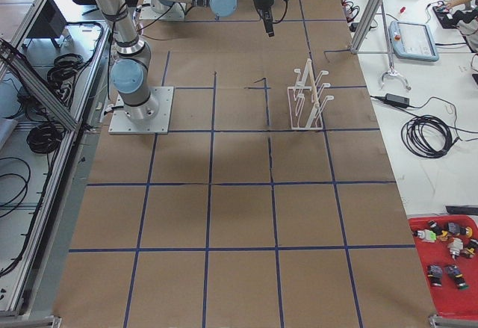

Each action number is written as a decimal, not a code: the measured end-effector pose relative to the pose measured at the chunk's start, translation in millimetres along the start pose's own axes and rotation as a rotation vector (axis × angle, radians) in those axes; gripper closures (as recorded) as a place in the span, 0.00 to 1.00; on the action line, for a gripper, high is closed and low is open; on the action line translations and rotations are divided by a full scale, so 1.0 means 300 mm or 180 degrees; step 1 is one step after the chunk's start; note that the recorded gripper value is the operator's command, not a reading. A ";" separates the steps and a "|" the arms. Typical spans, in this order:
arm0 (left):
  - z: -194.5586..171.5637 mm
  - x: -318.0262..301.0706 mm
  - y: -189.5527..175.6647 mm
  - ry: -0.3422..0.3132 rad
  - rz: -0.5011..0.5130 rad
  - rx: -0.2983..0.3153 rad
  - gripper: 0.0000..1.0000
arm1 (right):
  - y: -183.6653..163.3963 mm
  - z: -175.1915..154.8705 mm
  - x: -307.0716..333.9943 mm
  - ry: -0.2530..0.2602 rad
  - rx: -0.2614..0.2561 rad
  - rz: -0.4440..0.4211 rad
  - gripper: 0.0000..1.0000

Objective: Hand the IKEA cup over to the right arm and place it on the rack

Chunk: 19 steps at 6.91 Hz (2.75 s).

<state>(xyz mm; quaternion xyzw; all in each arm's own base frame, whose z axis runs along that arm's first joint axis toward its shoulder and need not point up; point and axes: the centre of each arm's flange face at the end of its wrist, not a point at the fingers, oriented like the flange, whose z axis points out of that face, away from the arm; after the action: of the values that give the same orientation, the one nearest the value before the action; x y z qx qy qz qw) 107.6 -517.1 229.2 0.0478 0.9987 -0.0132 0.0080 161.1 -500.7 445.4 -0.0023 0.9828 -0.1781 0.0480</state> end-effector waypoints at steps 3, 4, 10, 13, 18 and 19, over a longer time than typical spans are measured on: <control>-0.032 -0.005 -0.006 0.0001 0.0005 0.0008 1.00 | 0.055 0.028 -0.032 -0.0441 0.0684 0.0359 0.00; -0.064 -0.007 -0.009 -0.0002 0.0005 0.0016 1.00 | 0.076 0.032 -0.051 -0.0706 0.0894 0.0582 0.00; -0.743 0.147 -0.178 0.0163 -0.0017 -0.0271 1.00 | 0.279 0.083 -0.136 -0.2290 0.0921 0.2163 0.00; -0.802 0.440 -0.233 0.0426 -0.0037 -0.0156 1.00 | 0.307 0.042 -0.137 -0.2612 0.1076 0.2547 0.00; -0.851 0.780 -0.258 0.1548 0.0671 0.1424 1.00 | 0.383 0.079 -0.124 -0.2756 0.1075 0.2936 0.00; -0.831 0.826 -0.217 0.1757 0.0874 0.1827 1.00 | 0.383 0.083 -0.120 -0.2730 0.1082 0.2971 0.00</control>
<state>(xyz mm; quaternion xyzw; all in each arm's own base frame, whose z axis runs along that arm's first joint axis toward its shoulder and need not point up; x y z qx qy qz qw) -149.0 -551.4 475.9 0.1825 0.9035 -0.2764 -0.2719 200.9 -400.8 385.4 0.3613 0.7324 -0.2748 0.5075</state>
